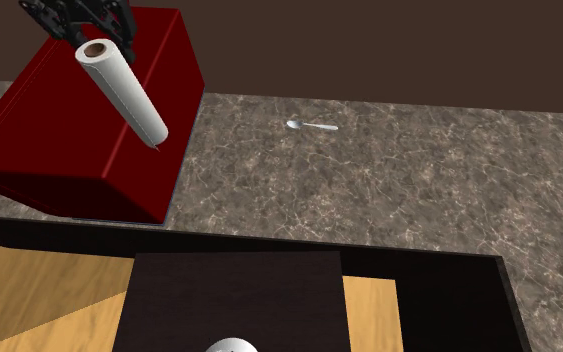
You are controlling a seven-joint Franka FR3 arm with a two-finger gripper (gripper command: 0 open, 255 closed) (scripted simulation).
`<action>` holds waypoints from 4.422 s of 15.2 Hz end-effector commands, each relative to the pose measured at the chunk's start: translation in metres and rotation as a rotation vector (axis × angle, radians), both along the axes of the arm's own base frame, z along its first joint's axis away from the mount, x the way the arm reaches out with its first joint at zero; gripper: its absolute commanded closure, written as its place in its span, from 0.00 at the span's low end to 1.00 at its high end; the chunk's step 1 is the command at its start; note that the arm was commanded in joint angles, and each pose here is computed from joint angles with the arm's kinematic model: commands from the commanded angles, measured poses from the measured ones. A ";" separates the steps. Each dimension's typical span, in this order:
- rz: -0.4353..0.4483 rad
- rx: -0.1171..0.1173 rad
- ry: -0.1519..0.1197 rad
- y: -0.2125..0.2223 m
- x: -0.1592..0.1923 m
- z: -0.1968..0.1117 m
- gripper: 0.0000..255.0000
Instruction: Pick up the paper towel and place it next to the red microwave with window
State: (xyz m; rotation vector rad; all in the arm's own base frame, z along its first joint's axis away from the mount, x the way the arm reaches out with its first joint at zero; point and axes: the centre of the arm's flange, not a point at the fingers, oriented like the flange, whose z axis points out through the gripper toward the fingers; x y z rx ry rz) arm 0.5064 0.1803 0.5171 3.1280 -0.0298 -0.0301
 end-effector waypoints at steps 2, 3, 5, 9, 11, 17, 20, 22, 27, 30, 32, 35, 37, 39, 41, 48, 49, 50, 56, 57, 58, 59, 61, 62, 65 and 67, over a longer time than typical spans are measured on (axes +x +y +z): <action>0.000 0.000 -0.001 -0.001 0.000 -0.016 1.00; 0.000 0.000 -0.001 -0.001 0.000 -0.021 1.00; 0.000 0.000 -0.001 -0.001 0.000 -0.031 1.00; 0.000 0.000 -0.001 -0.001 0.000 -0.052 1.00; 0.000 0.000 -0.001 -0.001 0.000 -0.063 1.00; 0.000 0.000 -0.001 -0.001 0.000 -0.095 1.00; 0.000 0.000 -0.001 -0.001 0.000 -0.111 1.00; 0.000 0.000 -0.001 -0.001 0.000 -0.121 1.00; 0.000 0.000 -0.001 -0.001 0.000 -0.148 1.00; 0.000 0.000 -0.001 -0.001 0.000 -0.163 1.00; 0.000 0.000 -0.001 -0.001 0.000 -0.174 1.00; 0.000 0.000 -0.001 -0.001 0.000 -0.190 1.00; 0.000 0.000 -0.001 -0.001 0.000 -0.200 1.00; 0.000 0.000 -0.001 -0.001 0.000 -0.211 1.00; 0.000 0.000 -0.001 -0.001 0.000 -0.221 1.00; 0.000 0.000 -0.001 -0.001 0.000 -0.258 1.00; 0.000 0.000 -0.001 -0.001 0.000 -0.264 1.00; 0.000 0.000 -0.001 -0.001 0.000 -0.269 1.00; 0.000 0.000 -0.001 -0.001 0.000 -0.301 1.00; 0.000 0.000 -0.001 -0.001 0.000 -0.306 1.00; 0.000 0.000 -0.001 -0.001 0.000 -0.311 1.00; 0.000 0.000 -0.001 -0.001 0.000 -0.316 1.00; 0.000 0.000 -0.001 -0.001 0.000 -0.327 1.00; 0.000 0.000 -0.001 -0.001 0.000 -0.333 1.00; 0.000 0.000 0.000 -0.001 0.000 -0.333 1.00; 0.000 0.000 -0.001 -0.001 0.000 -0.333 1.00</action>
